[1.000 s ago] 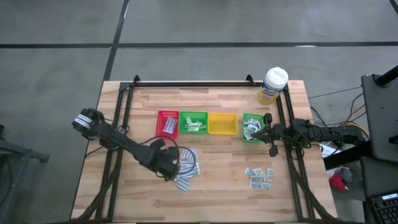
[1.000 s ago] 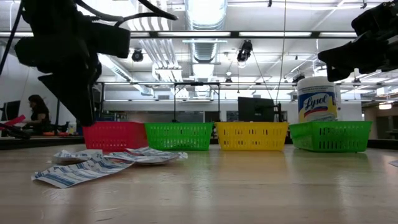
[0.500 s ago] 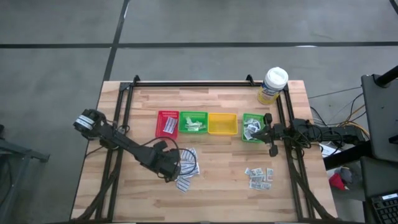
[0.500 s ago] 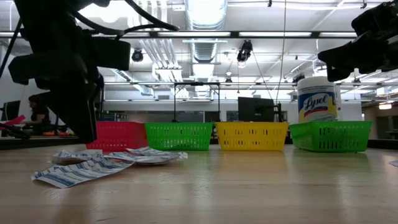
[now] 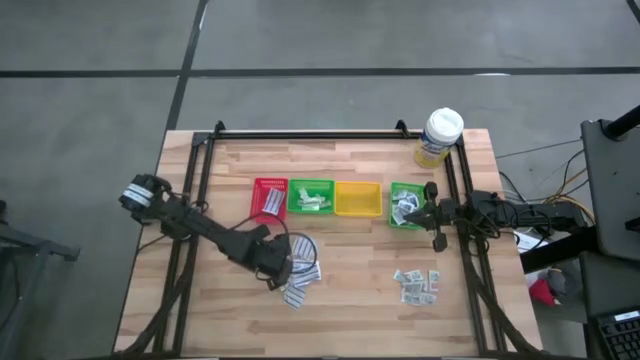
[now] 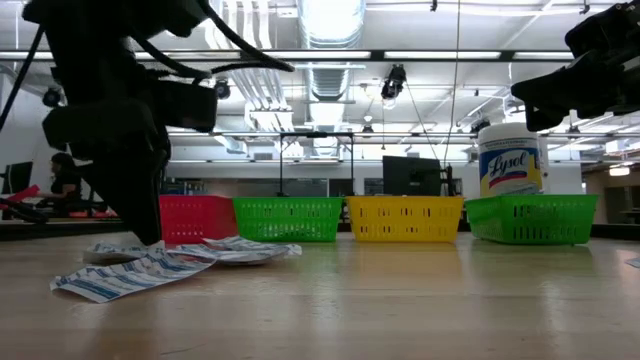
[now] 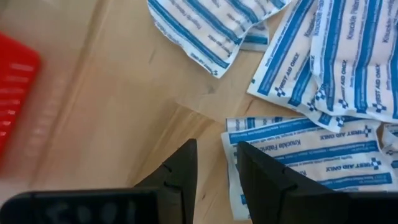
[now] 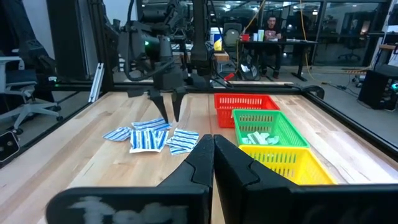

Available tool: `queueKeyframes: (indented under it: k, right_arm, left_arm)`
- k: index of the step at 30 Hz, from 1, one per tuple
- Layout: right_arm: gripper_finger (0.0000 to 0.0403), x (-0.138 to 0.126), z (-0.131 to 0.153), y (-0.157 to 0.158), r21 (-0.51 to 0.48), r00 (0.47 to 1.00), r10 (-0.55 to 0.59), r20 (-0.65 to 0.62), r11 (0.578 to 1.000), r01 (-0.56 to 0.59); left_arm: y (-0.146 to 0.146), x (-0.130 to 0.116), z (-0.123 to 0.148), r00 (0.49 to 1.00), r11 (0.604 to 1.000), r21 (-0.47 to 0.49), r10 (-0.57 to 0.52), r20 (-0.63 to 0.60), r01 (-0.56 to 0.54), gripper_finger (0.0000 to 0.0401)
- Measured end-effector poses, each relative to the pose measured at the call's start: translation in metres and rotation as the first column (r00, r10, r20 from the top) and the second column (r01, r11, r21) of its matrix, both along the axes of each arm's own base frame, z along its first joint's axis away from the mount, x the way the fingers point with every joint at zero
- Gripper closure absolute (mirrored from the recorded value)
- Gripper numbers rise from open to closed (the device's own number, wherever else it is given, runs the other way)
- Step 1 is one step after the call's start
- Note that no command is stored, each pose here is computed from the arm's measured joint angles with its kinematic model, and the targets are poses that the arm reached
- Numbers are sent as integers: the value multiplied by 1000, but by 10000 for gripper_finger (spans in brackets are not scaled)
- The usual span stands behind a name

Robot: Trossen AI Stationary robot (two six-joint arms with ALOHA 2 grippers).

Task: Pick & Place First Aid Supplies
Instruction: Put the blue bandage into the red bin

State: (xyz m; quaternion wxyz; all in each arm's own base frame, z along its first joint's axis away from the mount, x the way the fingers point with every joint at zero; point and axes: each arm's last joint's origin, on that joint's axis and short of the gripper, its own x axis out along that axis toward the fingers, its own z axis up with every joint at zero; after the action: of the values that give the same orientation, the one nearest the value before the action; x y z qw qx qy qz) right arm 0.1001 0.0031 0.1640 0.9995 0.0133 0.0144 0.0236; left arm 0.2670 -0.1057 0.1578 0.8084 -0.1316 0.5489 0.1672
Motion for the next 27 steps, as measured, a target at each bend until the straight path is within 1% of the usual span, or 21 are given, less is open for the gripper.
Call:
queueKeyframes:
  k: [5,12,15,18,25,27]
  right_arm:
    - [394,0,0,0,0,1000,0,0,1000,0]
    - [394,0,0,0,0,1000,0,0,1000,0]
    - [394,0,0,0,0,1000,0,0,1000,0]
    - [394,0,0,0,0,1000,0,0,1000,0]
    - [394,0,0,0,0,1000,0,0,1000,0]
    - [394,0,0,0,0,1000,0,0,1000,0]
  left_arm:
    - [4,0,-8,1000,998,-55,-13,18,14,293]
    - [5,-1,-11,1000,997,-74,-14,14,15,293]
    - [5,-2,-12,1000,997,-76,-10,13,11,300]
    - [6,-2,-12,1000,997,-73,-9,14,10,319]
    - [6,-2,-11,1000,998,-69,-7,15,8,385]
    - [5,-1,-10,1000,997,-74,-8,17,9,396]
